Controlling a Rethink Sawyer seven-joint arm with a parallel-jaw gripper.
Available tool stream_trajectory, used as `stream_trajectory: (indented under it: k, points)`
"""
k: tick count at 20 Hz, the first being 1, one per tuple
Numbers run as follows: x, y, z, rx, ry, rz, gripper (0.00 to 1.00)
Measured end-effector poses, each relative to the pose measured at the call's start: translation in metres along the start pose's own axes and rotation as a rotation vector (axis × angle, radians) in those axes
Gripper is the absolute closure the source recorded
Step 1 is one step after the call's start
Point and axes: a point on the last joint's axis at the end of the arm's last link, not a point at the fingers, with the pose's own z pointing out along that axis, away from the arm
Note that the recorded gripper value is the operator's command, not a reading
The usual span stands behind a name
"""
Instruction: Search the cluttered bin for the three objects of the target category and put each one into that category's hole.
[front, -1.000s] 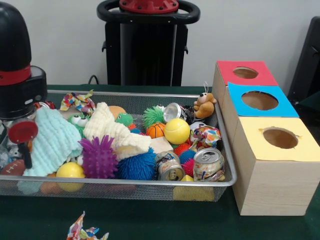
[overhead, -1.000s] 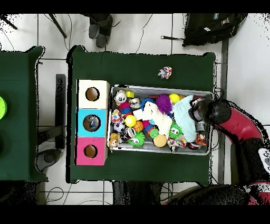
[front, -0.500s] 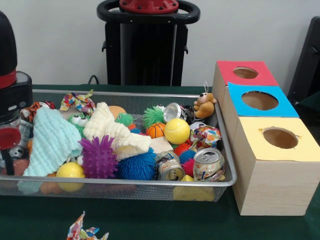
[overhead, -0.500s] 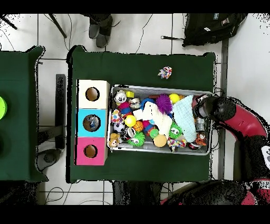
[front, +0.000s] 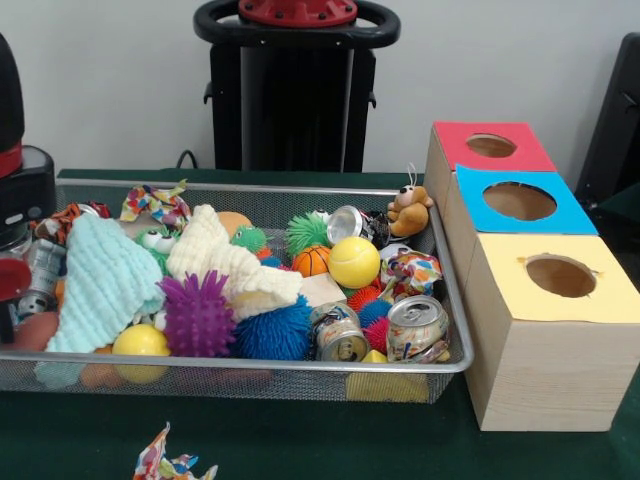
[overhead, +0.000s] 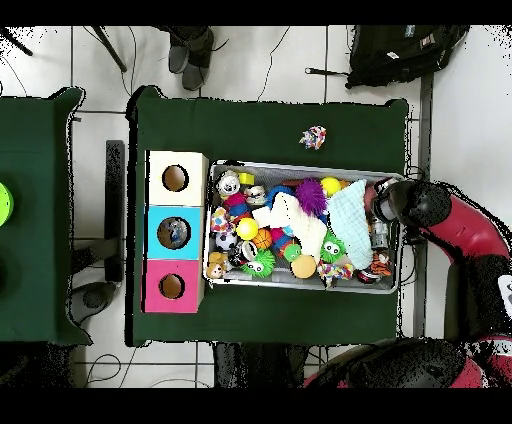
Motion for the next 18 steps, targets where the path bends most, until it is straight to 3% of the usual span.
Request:
stream_trajectory:
  k: [18]
  points:
    - [-0.0091, -0.0003, 0.0007, 0.013, 0.006, 0.004, 1.00]
